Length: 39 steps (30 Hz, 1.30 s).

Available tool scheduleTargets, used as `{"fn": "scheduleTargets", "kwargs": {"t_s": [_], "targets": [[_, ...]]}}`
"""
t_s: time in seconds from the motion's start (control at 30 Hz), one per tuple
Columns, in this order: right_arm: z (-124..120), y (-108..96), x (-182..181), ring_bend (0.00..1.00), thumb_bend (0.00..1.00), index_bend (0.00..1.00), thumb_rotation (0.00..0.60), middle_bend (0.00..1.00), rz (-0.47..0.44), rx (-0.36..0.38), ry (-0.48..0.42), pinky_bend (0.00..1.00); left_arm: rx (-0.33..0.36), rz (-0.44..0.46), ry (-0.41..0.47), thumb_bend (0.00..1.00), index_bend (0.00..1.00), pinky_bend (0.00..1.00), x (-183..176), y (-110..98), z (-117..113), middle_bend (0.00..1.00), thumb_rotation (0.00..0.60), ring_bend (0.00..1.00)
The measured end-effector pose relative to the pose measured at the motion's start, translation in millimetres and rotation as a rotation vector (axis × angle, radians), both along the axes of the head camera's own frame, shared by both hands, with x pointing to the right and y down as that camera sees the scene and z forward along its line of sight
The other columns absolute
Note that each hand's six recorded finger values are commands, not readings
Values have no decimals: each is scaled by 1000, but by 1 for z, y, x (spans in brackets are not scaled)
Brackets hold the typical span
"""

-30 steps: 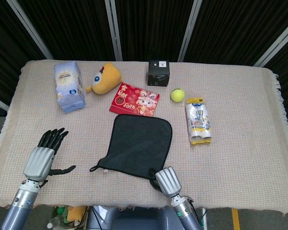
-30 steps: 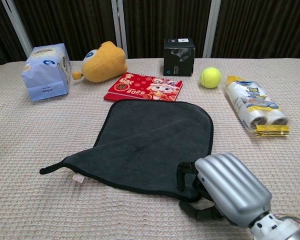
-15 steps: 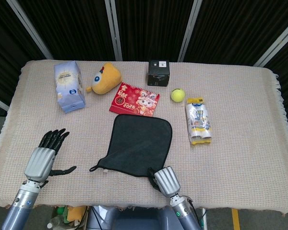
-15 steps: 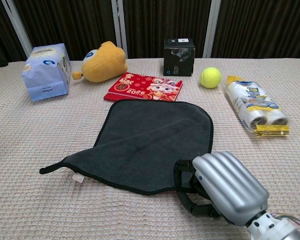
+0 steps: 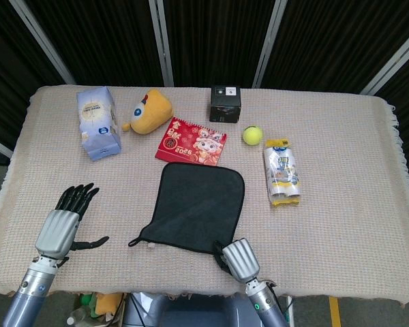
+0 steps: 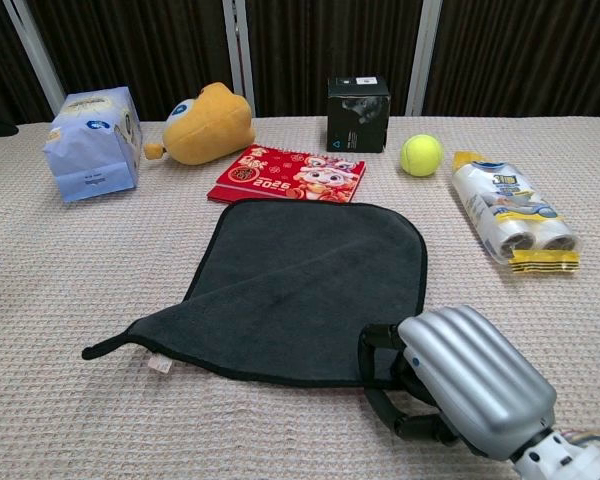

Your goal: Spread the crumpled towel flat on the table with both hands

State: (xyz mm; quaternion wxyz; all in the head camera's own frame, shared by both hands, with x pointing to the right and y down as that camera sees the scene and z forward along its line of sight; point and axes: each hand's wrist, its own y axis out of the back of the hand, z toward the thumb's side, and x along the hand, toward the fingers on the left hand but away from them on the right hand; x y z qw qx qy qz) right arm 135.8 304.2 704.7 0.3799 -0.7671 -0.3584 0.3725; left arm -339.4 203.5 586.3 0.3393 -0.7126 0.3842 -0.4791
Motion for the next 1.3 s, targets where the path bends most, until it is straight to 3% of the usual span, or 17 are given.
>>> {"fn": "scheduleTargets", "kwargs": {"t_s": [0.7, 1.2, 1.3], "targets": [[-3, -14, 42, 1000, 558, 630, 600, 991, 68, 12, 45, 1000, -4, 16, -3, 0, 65, 0, 5, 4, 0, 24, 600, 0], [-2, -1, 54, 1000, 560, 629, 600, 991, 70, -9, 70, 1000, -16, 23, 1, 0, 64, 0, 6, 5, 2, 25, 600, 0], [-1, 2, 55, 1000, 560, 515, 600, 991, 70, -15, 74, 1000, -16, 25, 2, 0, 64, 0, 7, 6, 2, 24, 600, 0]]}}
